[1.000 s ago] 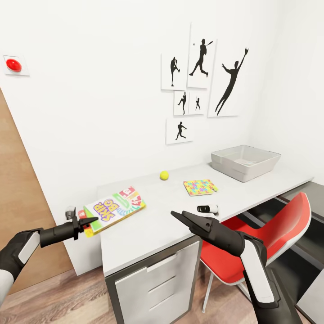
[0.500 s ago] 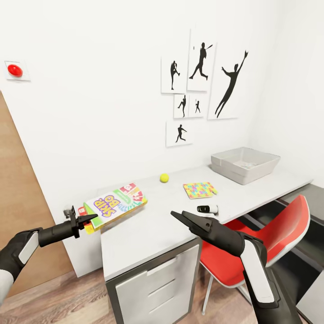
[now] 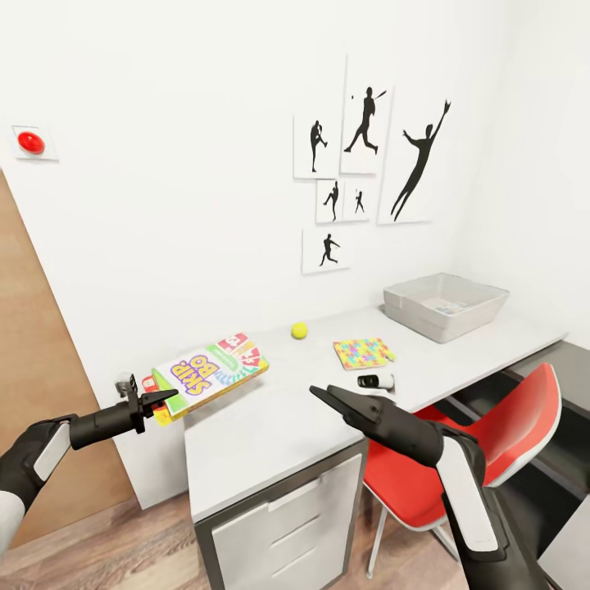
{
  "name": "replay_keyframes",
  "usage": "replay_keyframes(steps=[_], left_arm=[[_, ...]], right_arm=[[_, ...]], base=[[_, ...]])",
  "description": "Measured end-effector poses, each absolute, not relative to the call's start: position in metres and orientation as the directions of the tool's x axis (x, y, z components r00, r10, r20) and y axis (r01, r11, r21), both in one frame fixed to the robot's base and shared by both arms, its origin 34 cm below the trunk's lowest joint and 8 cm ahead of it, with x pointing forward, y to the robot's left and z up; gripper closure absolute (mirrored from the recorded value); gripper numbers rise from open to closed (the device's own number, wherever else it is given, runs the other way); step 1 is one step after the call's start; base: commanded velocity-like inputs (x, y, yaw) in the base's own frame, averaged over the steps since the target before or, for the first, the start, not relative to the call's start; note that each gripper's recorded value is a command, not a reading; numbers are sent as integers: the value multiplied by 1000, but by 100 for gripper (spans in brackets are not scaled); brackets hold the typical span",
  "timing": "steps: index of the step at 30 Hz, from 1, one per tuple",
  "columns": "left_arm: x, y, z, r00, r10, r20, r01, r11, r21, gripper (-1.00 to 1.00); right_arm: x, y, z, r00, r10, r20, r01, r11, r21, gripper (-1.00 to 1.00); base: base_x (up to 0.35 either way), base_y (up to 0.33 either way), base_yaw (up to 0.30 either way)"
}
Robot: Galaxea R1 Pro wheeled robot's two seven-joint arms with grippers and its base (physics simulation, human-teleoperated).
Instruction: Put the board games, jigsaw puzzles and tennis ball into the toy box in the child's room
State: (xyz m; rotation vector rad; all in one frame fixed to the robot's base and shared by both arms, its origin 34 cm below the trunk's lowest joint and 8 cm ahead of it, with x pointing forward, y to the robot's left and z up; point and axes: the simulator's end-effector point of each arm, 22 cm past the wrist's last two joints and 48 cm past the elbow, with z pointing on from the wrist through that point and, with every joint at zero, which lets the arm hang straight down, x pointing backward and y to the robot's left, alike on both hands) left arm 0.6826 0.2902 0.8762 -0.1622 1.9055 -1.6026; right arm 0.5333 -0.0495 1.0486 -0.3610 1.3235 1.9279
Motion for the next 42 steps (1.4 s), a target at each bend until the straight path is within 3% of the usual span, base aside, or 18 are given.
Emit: replay_keyframes(steps=[12, 42], left_arm=[[684, 295, 913, -789, -464, -403, 317, 255, -913, 100], [684, 297, 987, -794, -443, -416, 339, 245, -908, 100]], right_arm=[[576, -46, 1027, -676, 424, -603, -640, 66, 765, -100], [587, -38, 1090, -578, 484, -657, -711, 96, 696, -100]], base=[[0, 0, 0], [-22, 0, 0]])
